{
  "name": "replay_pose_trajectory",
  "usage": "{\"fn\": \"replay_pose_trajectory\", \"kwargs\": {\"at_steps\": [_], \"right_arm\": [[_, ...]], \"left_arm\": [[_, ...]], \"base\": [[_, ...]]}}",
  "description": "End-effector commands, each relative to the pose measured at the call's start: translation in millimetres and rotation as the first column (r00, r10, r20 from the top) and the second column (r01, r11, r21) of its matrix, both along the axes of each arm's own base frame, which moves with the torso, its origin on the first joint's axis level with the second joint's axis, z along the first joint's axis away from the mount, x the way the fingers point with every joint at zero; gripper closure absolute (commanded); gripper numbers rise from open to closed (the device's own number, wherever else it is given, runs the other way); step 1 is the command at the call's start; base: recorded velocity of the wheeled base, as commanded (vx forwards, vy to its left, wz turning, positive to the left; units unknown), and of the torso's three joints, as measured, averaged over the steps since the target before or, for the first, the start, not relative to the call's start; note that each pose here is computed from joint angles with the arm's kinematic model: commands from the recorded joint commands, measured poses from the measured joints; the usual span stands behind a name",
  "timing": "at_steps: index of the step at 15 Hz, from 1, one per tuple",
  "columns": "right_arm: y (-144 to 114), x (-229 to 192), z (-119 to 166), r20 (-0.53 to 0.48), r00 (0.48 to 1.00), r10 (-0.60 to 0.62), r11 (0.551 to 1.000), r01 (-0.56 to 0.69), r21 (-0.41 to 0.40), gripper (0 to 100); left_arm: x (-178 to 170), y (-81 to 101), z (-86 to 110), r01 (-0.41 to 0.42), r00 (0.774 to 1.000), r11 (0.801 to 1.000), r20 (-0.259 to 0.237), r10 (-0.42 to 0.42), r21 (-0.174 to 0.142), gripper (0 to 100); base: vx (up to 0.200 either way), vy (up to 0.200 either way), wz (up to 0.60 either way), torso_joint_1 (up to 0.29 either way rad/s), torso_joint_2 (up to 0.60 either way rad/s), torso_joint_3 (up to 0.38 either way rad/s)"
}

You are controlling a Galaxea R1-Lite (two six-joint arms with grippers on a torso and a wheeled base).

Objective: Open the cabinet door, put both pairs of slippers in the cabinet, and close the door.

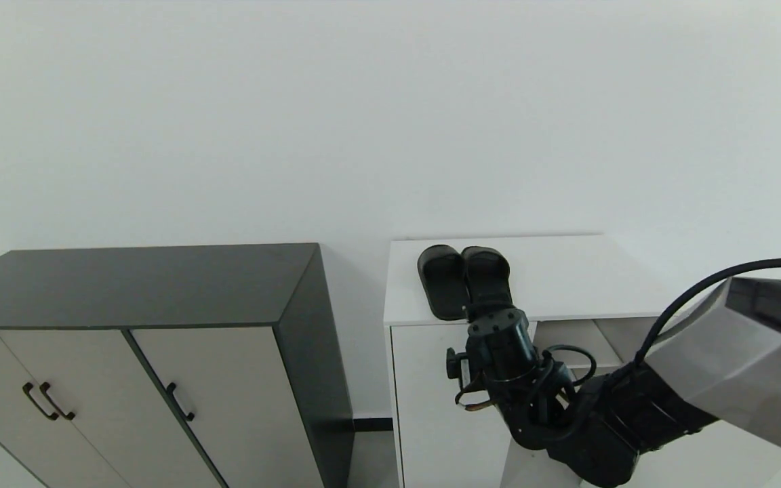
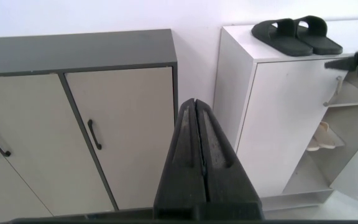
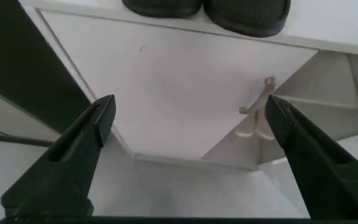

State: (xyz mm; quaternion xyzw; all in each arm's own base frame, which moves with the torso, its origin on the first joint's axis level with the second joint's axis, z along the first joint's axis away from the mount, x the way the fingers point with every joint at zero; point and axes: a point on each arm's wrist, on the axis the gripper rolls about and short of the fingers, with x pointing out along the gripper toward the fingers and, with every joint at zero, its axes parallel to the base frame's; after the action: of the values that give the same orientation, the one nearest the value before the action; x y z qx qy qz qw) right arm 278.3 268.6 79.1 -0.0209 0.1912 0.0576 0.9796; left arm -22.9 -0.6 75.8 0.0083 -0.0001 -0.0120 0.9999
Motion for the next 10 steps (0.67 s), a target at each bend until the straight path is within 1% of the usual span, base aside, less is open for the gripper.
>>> {"fn": "replay_pose_trajectory", "kwargs": {"at_steps": [1, 7, 10], "right_arm": [[2.6, -1.7, 33.3, 0.057, 0.998, 0.001, 0.998, -0.005, 0.07, 0], [8.4, -2.1, 54.4, 0.082, 0.997, 0.01, 0.995, -0.018, 0.096, 0], [6.2, -4.0, 58.9, 0.09, 0.996, 0.006, 0.994, -0.015, 0.105, 0]], "left_arm": [[0.0, 0.0, 0.1, -0.001, 1.0, 1.0, 0.002, 0.001, 0.0, 100], [0.0, 0.0, 0.0, 0.001, 1.0, 1.0, 0.0, -0.001, 0.002, 100], [0.1, 0.0, 0.0, 0.001, 1.0, 1.0, -0.002, -0.001, 0.0, 100]], "base": [[0.0, 0.0, 0.0, 0.0, 0.0, 0.0], [0.0, 0.0, 0.0, 0.0, 0.0, 0.0], [0.2, 0.0, 0.0, 0.002, 0.01, 0.002]]}}
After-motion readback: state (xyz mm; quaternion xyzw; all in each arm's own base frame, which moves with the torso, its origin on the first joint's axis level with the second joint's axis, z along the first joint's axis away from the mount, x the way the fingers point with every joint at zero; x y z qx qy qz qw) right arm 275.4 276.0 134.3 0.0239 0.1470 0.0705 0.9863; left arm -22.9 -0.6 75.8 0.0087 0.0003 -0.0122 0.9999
